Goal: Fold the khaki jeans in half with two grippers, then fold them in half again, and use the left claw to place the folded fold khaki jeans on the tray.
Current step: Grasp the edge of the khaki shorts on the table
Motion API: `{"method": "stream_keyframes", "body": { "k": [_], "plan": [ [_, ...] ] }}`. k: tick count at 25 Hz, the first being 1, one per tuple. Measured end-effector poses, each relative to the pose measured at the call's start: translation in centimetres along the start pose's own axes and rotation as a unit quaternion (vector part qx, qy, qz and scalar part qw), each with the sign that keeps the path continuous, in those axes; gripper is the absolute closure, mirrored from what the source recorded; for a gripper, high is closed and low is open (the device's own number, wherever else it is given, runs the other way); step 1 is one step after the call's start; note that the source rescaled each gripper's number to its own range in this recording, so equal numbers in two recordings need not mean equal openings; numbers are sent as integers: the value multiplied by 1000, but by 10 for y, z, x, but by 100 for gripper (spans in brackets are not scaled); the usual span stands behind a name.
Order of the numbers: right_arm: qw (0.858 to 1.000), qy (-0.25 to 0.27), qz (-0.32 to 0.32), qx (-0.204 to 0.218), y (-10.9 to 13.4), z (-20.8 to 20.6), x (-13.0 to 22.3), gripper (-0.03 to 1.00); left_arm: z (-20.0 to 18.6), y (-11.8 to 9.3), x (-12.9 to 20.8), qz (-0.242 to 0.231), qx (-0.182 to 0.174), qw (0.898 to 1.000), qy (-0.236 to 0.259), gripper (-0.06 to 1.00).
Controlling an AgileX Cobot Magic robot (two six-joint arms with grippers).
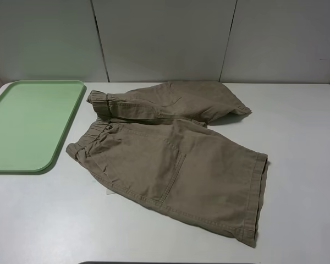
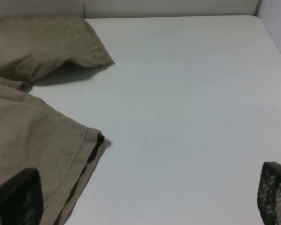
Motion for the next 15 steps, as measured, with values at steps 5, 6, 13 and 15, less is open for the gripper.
{"method": "stream_keyframes", "body": {
  "k": [5,6,13,15],
  "plan": [
    [1000,4,-6,-14,2,0,1,-3,-1,-4,0,20,28,999,-5,1],
    [1000,4,-6,-14,2,0,1,-3,-1,-4,0,23,33,999,-5,1],
    [1000,4,-6,-14,2,0,1,-3,-1,-5,0,26,36,999,-6,1],
    [1000,4,-6,-14,2,0,1,-3,-1,-5,0,26,36,999,-6,1]
  ]
}}
Point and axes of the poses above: a point on each arm's last joint axis where the gripper is mounted, z pointing out along that axis toward the gripper, y along the wrist's bending axis when the last joint is at zero, x = y × z, the point moved 8 cm from there along z, pointing out along that axis toward the gripper, and after that the axes turned 14 degrees about z, right-handed, at the moved point
